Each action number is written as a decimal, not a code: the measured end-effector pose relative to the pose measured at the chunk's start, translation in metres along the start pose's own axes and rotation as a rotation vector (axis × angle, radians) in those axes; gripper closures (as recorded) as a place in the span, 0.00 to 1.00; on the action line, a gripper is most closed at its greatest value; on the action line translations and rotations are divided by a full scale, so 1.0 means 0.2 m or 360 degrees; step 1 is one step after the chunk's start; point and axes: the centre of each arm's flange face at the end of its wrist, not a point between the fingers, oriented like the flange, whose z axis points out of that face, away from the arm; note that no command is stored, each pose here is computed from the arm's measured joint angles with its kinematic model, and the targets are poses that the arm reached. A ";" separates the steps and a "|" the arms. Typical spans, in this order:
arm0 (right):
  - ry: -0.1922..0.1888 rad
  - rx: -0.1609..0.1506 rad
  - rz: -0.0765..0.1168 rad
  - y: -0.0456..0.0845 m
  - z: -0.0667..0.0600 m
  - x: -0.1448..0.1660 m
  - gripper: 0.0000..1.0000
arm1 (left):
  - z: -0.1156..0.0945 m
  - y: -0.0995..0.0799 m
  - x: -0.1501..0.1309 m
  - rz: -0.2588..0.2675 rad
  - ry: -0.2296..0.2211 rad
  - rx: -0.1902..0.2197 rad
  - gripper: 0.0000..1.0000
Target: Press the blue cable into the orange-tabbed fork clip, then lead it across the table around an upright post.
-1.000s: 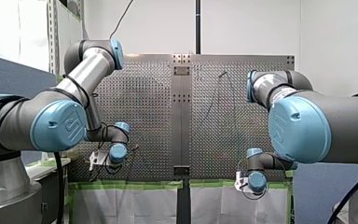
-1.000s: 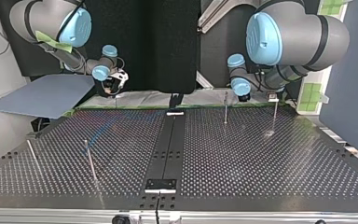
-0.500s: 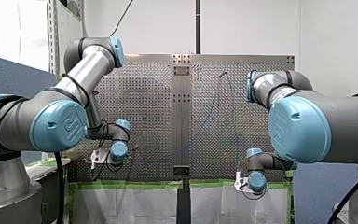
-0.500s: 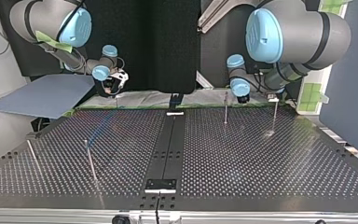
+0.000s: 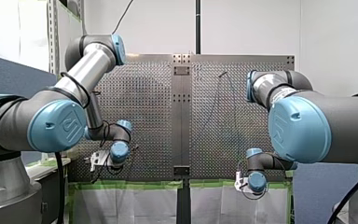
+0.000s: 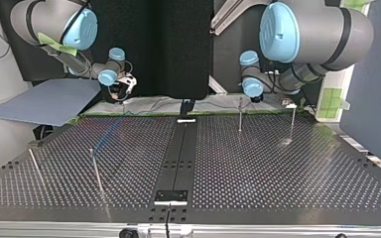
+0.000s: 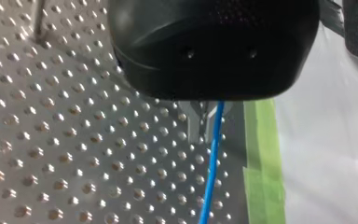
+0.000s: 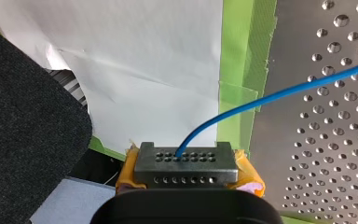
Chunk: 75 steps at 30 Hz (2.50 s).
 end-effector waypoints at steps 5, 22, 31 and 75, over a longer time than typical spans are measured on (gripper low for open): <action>0.0001 0.0000 0.0000 0.00 0.00 0.00 1.00 | -0.08 0.00 -0.04 -0.0010 -0.0037 0.0023 1.00; -0.0006 0.0000 -0.0001 0.00 0.00 0.00 1.00 | -0.32 0.01 0.14 0.0046 -0.0010 0.0092 1.00; -0.0004 0.0000 -0.0001 0.00 0.00 0.00 1.00 | -0.35 -0.02 0.16 0.0035 -0.0031 0.0170 1.00; -0.0009 0.0000 -0.0002 0.00 0.00 0.01 1.00 | -0.31 0.01 0.13 -0.0052 -0.0071 0.0149 1.00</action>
